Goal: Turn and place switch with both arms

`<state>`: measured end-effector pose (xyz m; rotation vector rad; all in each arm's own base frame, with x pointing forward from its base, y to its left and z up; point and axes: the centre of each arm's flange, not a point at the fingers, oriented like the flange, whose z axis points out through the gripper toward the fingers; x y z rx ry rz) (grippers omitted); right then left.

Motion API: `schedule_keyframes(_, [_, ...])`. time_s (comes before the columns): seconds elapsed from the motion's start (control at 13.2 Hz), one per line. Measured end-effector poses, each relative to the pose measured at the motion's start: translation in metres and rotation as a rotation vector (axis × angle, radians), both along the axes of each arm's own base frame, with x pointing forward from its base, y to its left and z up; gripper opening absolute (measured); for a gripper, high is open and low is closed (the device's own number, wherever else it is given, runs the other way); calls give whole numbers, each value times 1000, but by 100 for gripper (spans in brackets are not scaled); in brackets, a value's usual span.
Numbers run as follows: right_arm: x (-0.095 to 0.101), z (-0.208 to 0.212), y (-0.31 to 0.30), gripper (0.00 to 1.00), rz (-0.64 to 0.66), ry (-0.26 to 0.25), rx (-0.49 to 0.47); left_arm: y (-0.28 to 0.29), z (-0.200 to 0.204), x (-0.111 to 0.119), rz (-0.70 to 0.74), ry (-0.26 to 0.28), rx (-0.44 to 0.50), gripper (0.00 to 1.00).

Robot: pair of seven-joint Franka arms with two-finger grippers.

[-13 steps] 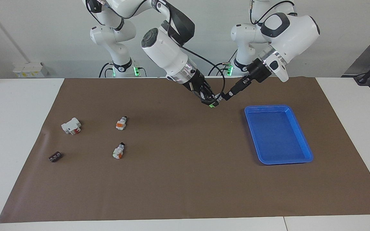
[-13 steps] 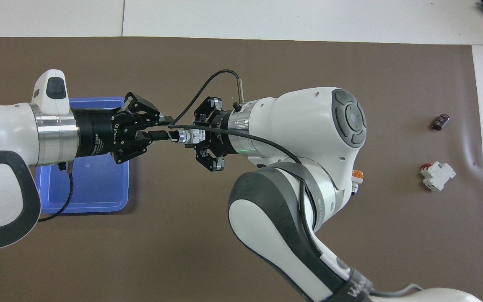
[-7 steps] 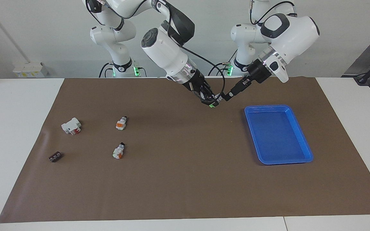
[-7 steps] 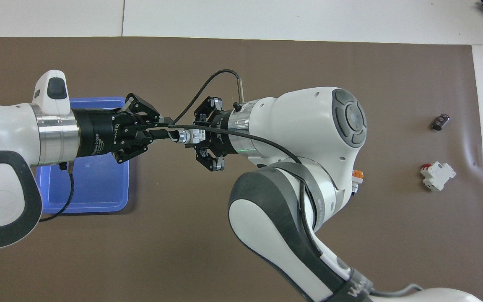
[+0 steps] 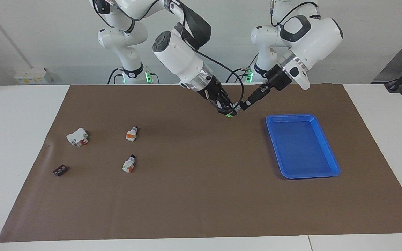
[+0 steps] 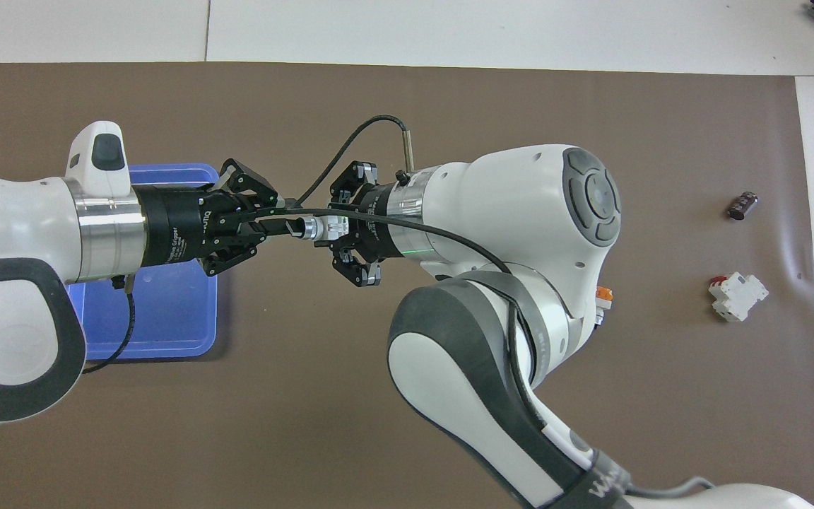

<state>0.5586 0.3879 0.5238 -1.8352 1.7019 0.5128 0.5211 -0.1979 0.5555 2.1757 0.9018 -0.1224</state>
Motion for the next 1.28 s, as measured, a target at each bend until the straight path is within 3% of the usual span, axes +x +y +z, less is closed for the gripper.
schedule_keyframes(0.3, [2,0,-3,33,-3,2,-2,0,-3,-1,-2,5,2,10])
schedule_keyframes(0.91, [2,0,-3,33,-2,3,-3,0,-4,-1,12,20,-2,10])
schedule_keyframes(1.06, [2,0,-4,33,-4,2,-2,0,-4,-1,86,93,-21,10])
schedule_keyframes(1.28, [3,2,-6,33,-9,-1,-2,-2,-4,-2,240,244,-61,10])
